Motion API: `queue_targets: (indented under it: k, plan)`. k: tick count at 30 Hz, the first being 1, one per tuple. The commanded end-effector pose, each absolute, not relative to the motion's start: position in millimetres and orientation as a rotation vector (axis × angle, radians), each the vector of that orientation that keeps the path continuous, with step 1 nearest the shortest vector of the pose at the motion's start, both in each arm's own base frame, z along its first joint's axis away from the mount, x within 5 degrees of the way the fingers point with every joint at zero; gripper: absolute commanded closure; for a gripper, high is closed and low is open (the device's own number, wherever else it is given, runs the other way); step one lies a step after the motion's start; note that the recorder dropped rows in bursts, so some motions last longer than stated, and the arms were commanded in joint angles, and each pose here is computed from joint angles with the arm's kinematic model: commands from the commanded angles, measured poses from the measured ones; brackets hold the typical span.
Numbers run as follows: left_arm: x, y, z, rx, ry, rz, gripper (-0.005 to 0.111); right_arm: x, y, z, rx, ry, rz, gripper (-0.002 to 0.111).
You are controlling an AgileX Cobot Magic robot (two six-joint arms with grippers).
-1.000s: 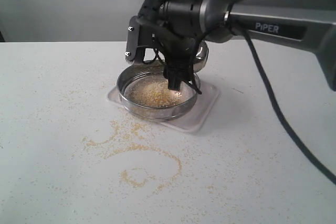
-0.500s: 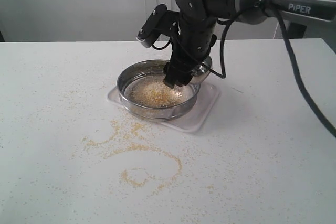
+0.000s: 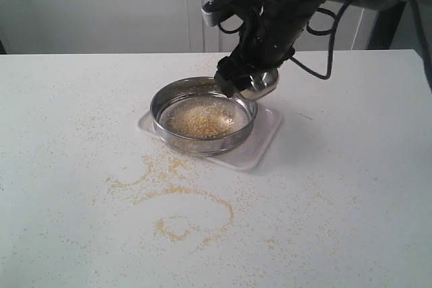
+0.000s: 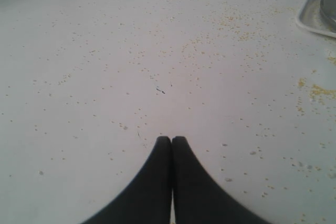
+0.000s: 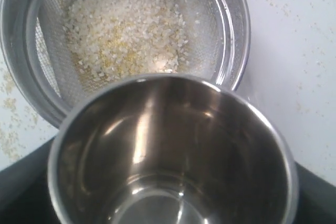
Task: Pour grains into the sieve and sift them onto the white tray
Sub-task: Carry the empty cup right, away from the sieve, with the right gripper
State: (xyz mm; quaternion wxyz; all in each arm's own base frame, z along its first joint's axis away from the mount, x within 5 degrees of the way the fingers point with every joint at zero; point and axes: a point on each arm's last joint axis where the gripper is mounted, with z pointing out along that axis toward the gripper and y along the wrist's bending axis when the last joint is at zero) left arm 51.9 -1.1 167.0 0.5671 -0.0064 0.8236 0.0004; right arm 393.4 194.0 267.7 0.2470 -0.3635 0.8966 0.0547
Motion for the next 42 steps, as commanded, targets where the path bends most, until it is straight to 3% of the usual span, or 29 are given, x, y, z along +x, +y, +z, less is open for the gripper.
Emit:
queue_targets:
  k: [1, 21, 35, 42]
  plan:
    - [52, -1, 167, -0.025, 1.931, -0.006, 0.107, 390, 178, 273, -0.909, 2.377, 0.217, 0.108]
    - [52, -1, 167, -0.025, 1.931, -0.006, 0.107, 357, 116, 259, -0.523, 2.19, 0.178, 0.108]
    - [52, -1, 167, -0.025, 1.931, -0.006, 0.107, 333, 101, 227, -0.574, 2.229, 0.104, 0.108]
    - [52, -1, 167, -0.025, 1.931, -0.006, 0.107, 336, 101, 231, -0.554, 2.183, 0.112, 0.108]
